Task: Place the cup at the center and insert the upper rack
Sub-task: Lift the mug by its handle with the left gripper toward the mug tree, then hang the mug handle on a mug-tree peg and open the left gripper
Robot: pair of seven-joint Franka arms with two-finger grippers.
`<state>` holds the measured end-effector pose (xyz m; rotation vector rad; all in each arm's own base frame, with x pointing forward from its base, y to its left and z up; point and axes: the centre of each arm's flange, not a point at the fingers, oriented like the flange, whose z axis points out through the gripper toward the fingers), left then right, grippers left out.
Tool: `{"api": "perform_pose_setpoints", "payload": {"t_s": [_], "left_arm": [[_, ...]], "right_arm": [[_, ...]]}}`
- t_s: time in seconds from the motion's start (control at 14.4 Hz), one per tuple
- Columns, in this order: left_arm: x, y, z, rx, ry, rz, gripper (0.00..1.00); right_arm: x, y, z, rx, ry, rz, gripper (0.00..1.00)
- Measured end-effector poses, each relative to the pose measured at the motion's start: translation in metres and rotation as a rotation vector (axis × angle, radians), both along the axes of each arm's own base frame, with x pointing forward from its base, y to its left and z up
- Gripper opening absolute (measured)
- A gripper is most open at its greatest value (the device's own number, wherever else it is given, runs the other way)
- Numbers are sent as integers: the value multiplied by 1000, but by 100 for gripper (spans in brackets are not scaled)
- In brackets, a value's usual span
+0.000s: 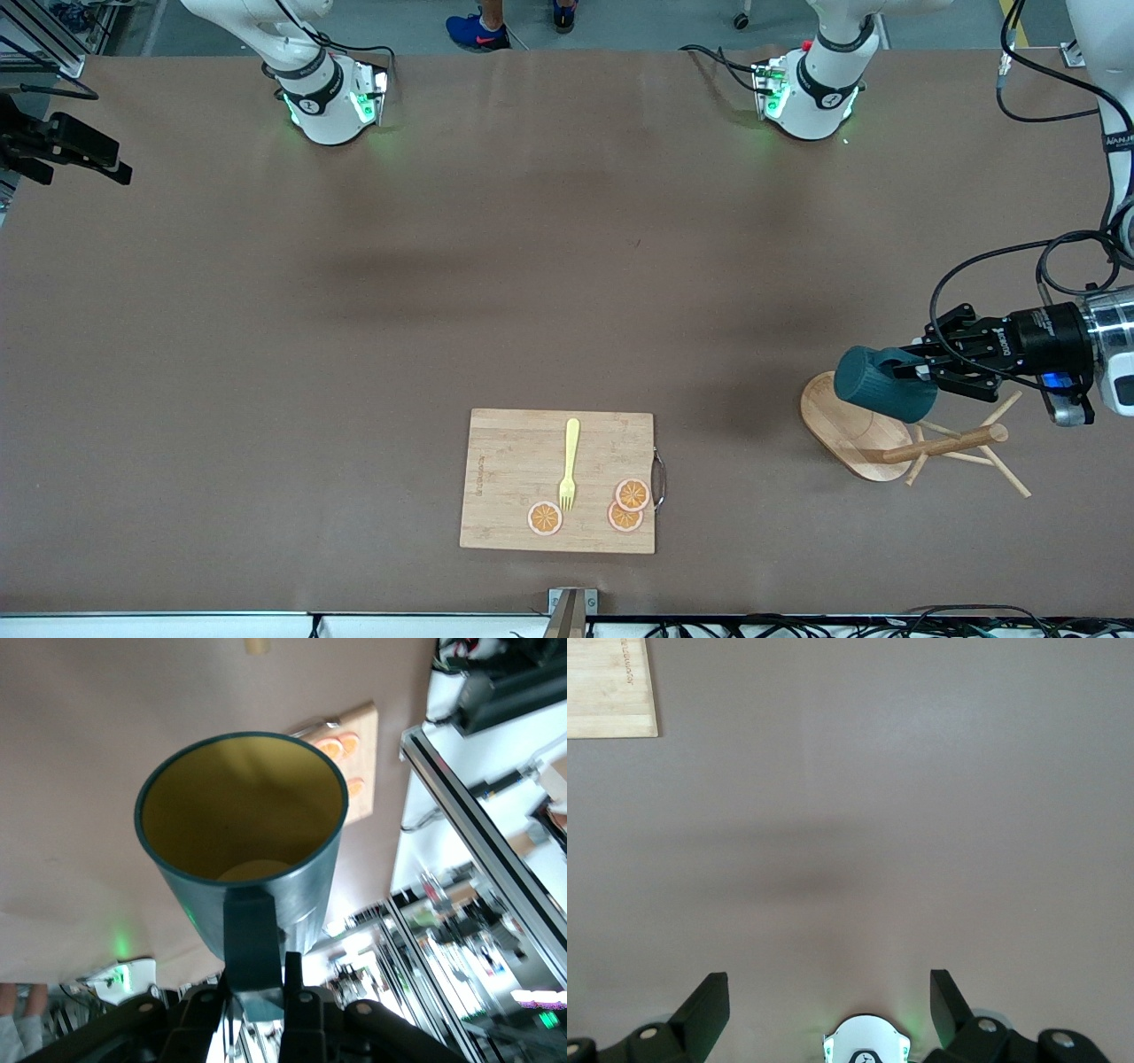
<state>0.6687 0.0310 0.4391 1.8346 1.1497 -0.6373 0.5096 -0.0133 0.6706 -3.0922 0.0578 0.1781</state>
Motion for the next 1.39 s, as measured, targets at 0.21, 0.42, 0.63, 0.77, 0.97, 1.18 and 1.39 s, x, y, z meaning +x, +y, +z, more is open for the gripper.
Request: {"api": "perform_pose_setpoints", "payload": {"t_s": [0.21, 0.42, 0.63, 0.77, 0.97, 1.18, 1.39], "left_arm": [[4, 10, -23, -30, -7, 2, 21], [5, 20, -32, -29, -34, -6, 21], [6, 35, -44, -39, -80, -9, 21], [6, 46, -52, -52, -119, -10, 21], [5, 66, -59, -122, -160, 11, 21], [4, 81, -76, -159, -185, 18, 21], [5, 88, -95, -175, -225, 17, 21]], "right_arm": [[0, 3, 0, 3, 0, 6, 100], [1, 15, 0, 5, -4, 29, 100], [1, 17, 0, 5, -5, 32, 100], [1, 16, -1, 6, -3, 30, 100], [1, 14, -6, 6, 0, 26, 100], [-2, 13, -9, 6, -1, 24, 100], [-3, 11, -9, 6, -6, 21, 100]]}}
